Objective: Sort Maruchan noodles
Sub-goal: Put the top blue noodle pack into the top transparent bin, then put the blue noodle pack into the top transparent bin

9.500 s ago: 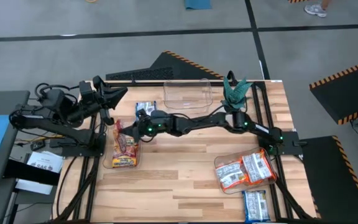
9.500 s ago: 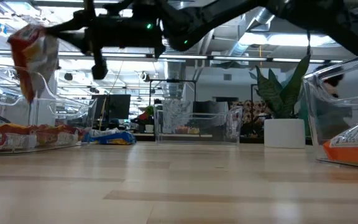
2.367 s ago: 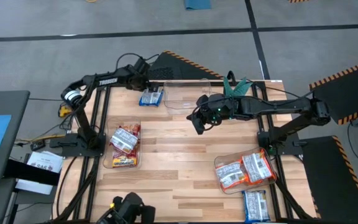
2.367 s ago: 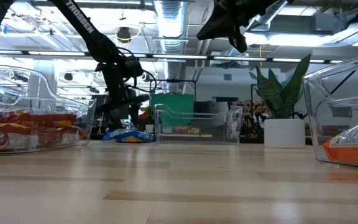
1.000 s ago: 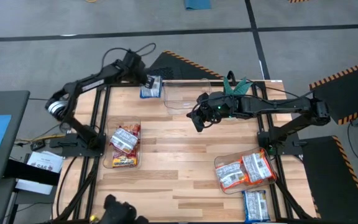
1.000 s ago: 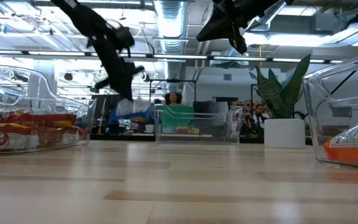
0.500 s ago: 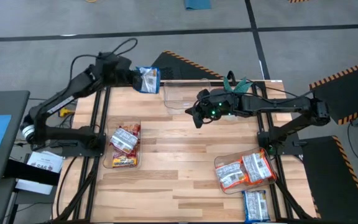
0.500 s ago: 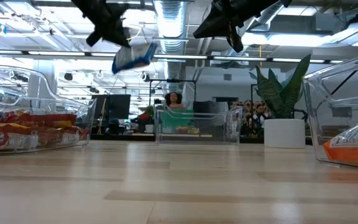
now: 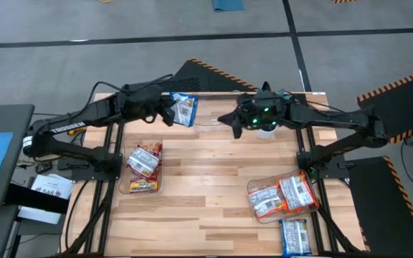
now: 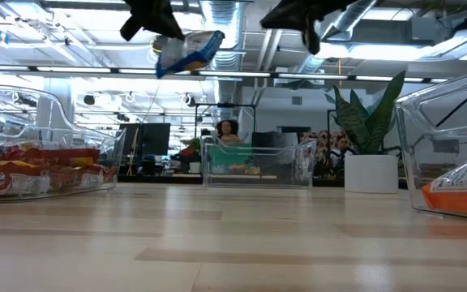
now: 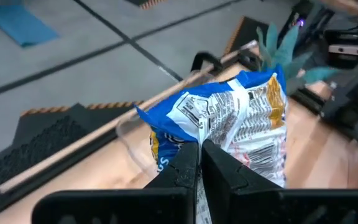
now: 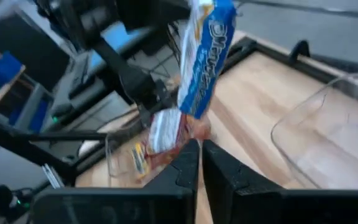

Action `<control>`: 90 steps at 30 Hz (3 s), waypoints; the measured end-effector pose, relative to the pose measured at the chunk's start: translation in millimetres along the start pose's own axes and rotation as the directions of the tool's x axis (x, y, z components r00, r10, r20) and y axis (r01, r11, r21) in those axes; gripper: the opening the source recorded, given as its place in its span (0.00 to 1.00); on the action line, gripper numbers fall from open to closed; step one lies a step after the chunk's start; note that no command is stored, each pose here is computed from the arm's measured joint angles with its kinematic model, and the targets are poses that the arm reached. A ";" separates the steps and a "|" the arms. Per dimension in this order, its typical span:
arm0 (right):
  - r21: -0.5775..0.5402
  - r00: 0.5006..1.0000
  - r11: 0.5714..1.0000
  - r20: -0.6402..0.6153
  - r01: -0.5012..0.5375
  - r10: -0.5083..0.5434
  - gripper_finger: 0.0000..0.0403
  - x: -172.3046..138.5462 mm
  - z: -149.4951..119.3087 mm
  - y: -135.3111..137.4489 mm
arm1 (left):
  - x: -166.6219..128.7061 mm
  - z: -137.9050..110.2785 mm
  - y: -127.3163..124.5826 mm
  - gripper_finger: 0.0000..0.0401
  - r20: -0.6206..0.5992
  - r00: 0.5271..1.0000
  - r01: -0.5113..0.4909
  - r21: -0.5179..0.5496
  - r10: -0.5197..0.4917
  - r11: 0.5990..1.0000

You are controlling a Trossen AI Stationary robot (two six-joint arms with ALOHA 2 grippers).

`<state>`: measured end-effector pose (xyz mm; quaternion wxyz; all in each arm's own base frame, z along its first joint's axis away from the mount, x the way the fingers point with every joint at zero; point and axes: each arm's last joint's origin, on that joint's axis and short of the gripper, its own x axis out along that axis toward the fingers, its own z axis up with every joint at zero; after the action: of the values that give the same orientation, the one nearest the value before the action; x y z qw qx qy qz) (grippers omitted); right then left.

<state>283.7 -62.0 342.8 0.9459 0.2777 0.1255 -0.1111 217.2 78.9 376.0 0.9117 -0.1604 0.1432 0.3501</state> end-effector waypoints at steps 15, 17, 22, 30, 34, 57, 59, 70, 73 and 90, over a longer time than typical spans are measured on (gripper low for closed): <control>0.006 0.993 0.993 0.001 0.119 -0.119 0.36 -76.3 13.4 -9.6 | 149.9 -41.2 -15.9 0.00 0.042 0.987 -0.153 -0.010 0.153 0.988; -0.006 0.994 0.994 -0.006 0.111 -0.111 0.36 -78.9 11.9 -7.2 | 161.0 -47.5 -17.2 0.00 0.040 0.989 -0.139 -0.018 0.140 0.990; -0.012 0.994 0.994 -0.028 0.109 -0.109 0.35 -78.9 9.0 -5.6 | 176.0 -61.4 -15.0 0.02 -0.004 0.986 -0.166 -0.058 0.166 0.984; -0.015 0.994 0.994 -0.033 0.105 -0.106 0.35 -76.3 8.2 -4.8 | 181.4 -71.9 1.0 0.22 -0.114 0.966 -0.245 -0.091 0.234 0.965; -0.013 0.994 0.994 -0.027 0.109 -0.109 0.35 -76.5 9.0 -5.8 | 177.2 -61.8 6.0 0.36 -0.108 0.979 -0.186 -0.127 0.173 0.974; 0.306 0.460 0.896 -0.877 0.323 0.134 0.37 -160.5 -150.0 116.6 | -41.4 37.2 6.8 0.51 0.271 0.939 0.241 -0.086 -0.210 0.967; 0.346 0.478 0.795 -0.875 0.498 0.081 0.37 -170.5 -166.9 125.8 | -48.5 38.7 8.8 0.51 0.290 0.933 0.249 -0.093 -0.213 0.964; 0.346 0.369 0.543 -0.927 0.765 0.070 0.38 -140.2 -259.5 175.6 | -56.2 38.1 8.6 0.51 0.270 0.913 0.327 -0.037 -0.306 0.944; 0.320 0.328 0.544 -0.941 0.776 0.086 0.40 -128.2 -279.6 182.5 | -55.8 35.7 7.9 0.51 0.236 0.910 0.356 -0.027 -0.341 0.934; 0.092 0.205 0.497 -0.962 0.863 -0.179 0.66 -101.5 -351.1 163.9 | -54.8 33.2 8.9 0.51 0.213 0.922 0.337 -0.032 -0.323 0.941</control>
<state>172.2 281.2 168.8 0.4633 0.5221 0.6350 -0.3308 177.0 65.7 424.8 0.9614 -0.1765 0.0077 0.2109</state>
